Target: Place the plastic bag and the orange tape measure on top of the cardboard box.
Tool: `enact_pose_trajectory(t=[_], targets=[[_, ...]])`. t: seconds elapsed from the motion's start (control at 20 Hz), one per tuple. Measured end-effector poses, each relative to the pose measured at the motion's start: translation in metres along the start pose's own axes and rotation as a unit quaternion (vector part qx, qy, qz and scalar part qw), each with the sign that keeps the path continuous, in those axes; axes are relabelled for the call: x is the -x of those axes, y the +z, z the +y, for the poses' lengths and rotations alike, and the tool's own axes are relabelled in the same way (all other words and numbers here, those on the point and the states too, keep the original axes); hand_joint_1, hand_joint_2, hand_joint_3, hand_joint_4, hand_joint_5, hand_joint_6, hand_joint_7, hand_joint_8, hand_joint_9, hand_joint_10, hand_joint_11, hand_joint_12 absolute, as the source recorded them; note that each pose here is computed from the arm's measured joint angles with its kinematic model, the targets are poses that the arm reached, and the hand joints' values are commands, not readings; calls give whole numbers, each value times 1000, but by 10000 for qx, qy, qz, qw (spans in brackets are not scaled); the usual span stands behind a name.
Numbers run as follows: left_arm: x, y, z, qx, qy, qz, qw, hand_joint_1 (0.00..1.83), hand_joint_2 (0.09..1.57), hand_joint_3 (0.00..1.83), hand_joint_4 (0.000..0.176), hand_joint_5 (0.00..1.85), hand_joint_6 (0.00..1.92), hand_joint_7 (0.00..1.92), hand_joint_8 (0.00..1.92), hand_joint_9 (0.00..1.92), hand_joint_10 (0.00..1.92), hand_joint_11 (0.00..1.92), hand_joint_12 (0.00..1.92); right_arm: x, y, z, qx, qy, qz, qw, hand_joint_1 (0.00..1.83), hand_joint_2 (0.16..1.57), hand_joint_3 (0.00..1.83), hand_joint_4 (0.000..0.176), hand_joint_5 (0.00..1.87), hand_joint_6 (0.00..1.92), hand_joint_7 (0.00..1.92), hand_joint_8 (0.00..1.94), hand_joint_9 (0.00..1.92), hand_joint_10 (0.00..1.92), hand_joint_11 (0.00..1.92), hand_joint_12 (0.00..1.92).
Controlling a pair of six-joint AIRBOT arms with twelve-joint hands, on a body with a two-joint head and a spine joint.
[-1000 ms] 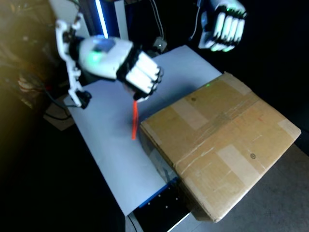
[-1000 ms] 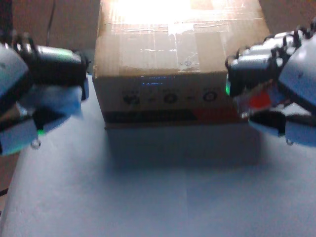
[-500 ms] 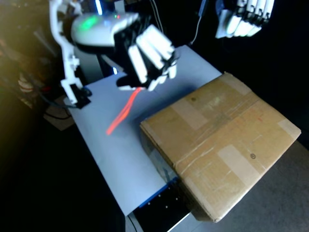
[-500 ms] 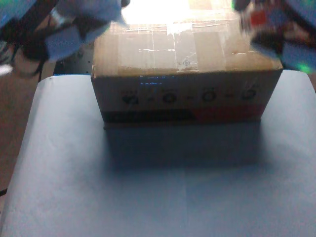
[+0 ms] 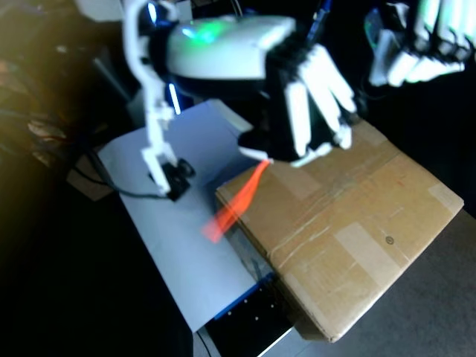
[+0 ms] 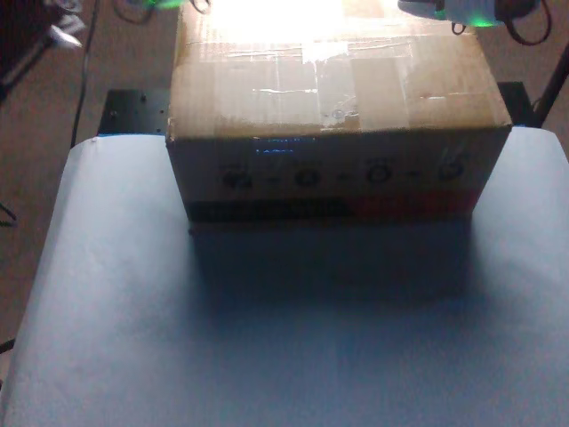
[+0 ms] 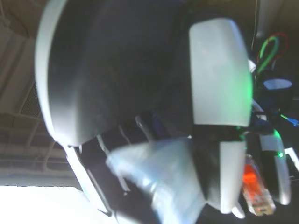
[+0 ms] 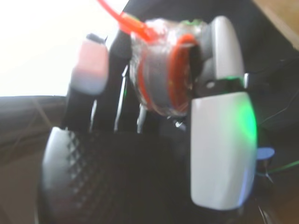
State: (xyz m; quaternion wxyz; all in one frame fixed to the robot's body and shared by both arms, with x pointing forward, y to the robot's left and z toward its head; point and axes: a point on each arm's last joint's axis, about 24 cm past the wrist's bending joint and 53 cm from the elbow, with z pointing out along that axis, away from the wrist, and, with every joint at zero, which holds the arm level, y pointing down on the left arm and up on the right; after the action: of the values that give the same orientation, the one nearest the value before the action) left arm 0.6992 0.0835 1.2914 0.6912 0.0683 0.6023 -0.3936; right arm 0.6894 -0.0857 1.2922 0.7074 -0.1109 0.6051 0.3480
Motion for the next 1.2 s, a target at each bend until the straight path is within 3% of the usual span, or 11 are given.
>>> enact_pose_trajectory(t=[0.05,0.3,0.5,0.6,0.7,0.75,0.9,1.0,1.05,1.15,1.2], targets=[[-4,5,2,23,6,55,10000,1247,1220,4,0,862,970,719,1607,691,1800,737,1889,-3,3,-2,-20,-8,58,10000,1381,1139,0,0,927,863,904,1208,863,1433,904,1741],[-33,31,9,104,-3,380,9992,1231,1198,0,0,872,1073,784,1397,574,1457,345,1901,-26,25,-8,-66,-10,300,9995,1391,1095,0,0,989,854,1005,1045,933,1225,671,1628],[-57,38,18,231,7,693,9973,1361,1184,5,0,764,1230,873,1215,748,1440,477,1635,-38,32,-6,-60,18,439,9990,1488,1083,1,0,998,783,975,1037,999,1103,800,1545],[-74,38,26,328,6,908,9953,1358,1190,0,0,806,1209,814,1275,753,1432,592,1576,-39,33,-8,-93,56,459,9989,1493,1164,0,0,775,1128,822,1203,855,1267,644,1658],[-91,33,34,439,-31,1127,9926,1360,1190,0,0,814,1109,783,1329,778,1476,693,1570,-44,33,-8,-113,93,504,9986,1504,1095,1,0,989,729,967,1026,975,1172,772,1616],[-95,31,36,480,-64,1190,9917,1360,1191,0,0,802,1110,787,1321,779,1484,692,1563,-46,33,-9,-118,104,525,9985,1416,1098,4,0,978,772,962,1078,968,1268,926,1630],[-98,28,40,521,-78,1217,9912,1348,1226,2,0,740,1120,760,1402,691,1616,611,1667,-66,25,-15,-200,132,770,9967,1409,1104,4,0,916,911,961,1070,969,1235,881,1593],[-96,25,43,549,-60,1241,9907,1339,1244,0,0,748,1164,757,1420,588,1675,436,1770,-68,23,-13,-195,163,786,9966,1287,1143,1,0,908,842,936,1323,963,1529,907,1776],[-95,23,43,558,-55,1251,9906,1198,1218,1,0,878,1210,686,1381,378,1220,103,1794,-67,21,-12,-188,172,790,9965,1252,1168,4,0,829,940,929,1377,1014,1631,1001,1836],[-94,20,47,587,-36,1267,9902,1127,1191,2,0,815,1223,748,228,401,636,0,1590,-67,18,-12,-193,174,830,9962,1190,1046,0,0,662,977,684,1401,776,1589,792,1848],[-93,18,47,589,-19,1271,9901,1185,1065,0,0,667,374,742,50,454,444,0,1490,-65,17,-12,-191,173,821,9963,1126,1009,0,0,524,884,533,1044,551,1364,518,1805]])
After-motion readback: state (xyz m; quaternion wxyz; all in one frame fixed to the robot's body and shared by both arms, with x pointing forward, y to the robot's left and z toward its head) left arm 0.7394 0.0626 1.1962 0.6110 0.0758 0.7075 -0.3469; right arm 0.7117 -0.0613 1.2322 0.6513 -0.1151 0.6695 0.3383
